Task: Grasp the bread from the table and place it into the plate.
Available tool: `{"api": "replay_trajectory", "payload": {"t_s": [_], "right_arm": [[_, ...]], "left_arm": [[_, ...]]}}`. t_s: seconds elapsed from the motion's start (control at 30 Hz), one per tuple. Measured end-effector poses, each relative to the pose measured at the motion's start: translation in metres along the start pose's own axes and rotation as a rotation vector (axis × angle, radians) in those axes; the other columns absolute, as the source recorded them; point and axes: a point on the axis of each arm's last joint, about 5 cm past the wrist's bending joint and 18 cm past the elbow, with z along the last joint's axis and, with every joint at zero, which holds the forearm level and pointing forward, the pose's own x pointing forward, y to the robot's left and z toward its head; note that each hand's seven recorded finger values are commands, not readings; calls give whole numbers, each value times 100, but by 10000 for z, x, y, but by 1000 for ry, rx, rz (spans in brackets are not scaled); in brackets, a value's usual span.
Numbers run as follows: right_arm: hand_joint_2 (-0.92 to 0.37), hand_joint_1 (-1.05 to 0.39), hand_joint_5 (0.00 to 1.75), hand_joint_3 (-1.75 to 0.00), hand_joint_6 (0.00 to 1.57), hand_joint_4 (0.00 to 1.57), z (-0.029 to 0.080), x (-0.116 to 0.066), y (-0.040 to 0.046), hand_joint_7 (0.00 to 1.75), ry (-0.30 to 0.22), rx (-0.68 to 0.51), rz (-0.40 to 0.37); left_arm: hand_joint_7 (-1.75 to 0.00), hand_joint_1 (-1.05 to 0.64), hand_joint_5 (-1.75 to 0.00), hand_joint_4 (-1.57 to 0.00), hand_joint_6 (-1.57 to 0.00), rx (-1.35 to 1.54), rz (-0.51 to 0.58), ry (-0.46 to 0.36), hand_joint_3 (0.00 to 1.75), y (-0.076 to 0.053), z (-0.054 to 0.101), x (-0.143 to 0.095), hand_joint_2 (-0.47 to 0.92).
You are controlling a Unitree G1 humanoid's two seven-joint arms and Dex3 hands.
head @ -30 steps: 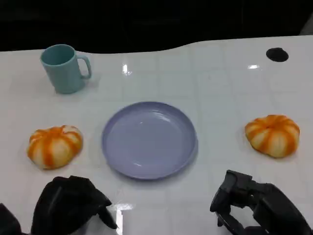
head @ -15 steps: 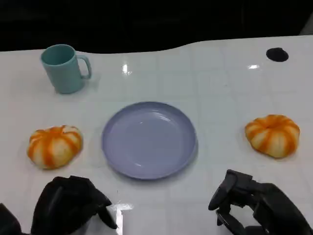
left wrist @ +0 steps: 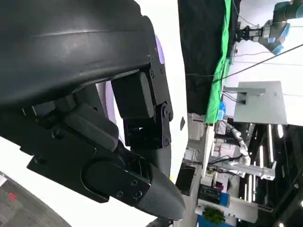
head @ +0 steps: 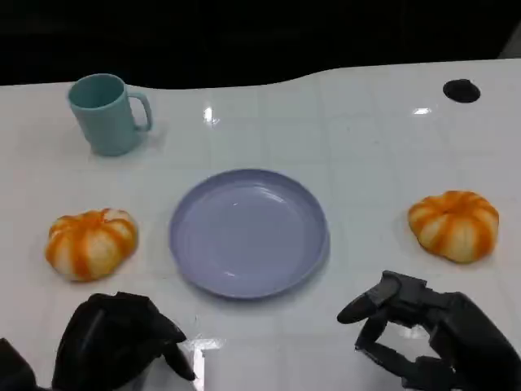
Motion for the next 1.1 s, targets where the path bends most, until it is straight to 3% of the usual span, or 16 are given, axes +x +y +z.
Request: {"api": "replay_trajectory", "payload": {"t_s": [0.1, 0.4, 0.57, 0.87, 1.1], "right_arm": [[-83, -16, 111, -23, 40, 24, 40, 15, -61, 65, -22, -95, 1], [-88, -27, 87, -8, 37, 13, 181, 54, -228, 40, -82, -352, 49], [-90, -30, 74, -2, 40, 8, 264, 59, -307, 23, -76, -502, 53], [-83, -31, 71, 0, 40, 2, 392, 121, -374, 15, -89, -726, 48], [-82, -41, 64, 0, 37, 0, 425, 168, -415, 8, -52, -926, 23]], "left_arm": [[-36, -103, -71, -157, -157, 1, 0, -1, 1, 0, -1, 4, 80], [-36, -104, -71, -157, -157, 7, 0, -7, 1, 1, -15, 23, 81], [-36, -104, -71, -157, -157, 17, -9, 6, 0, 0, -22, 42, 80], [-37, -105, -71, -157, -157, 20, -1, 1, 0, 13, -25, 47, 80], [-37, -104, -71, -157, -157, 20, 0, 1, 0, 14, -25, 46, 80]]}}
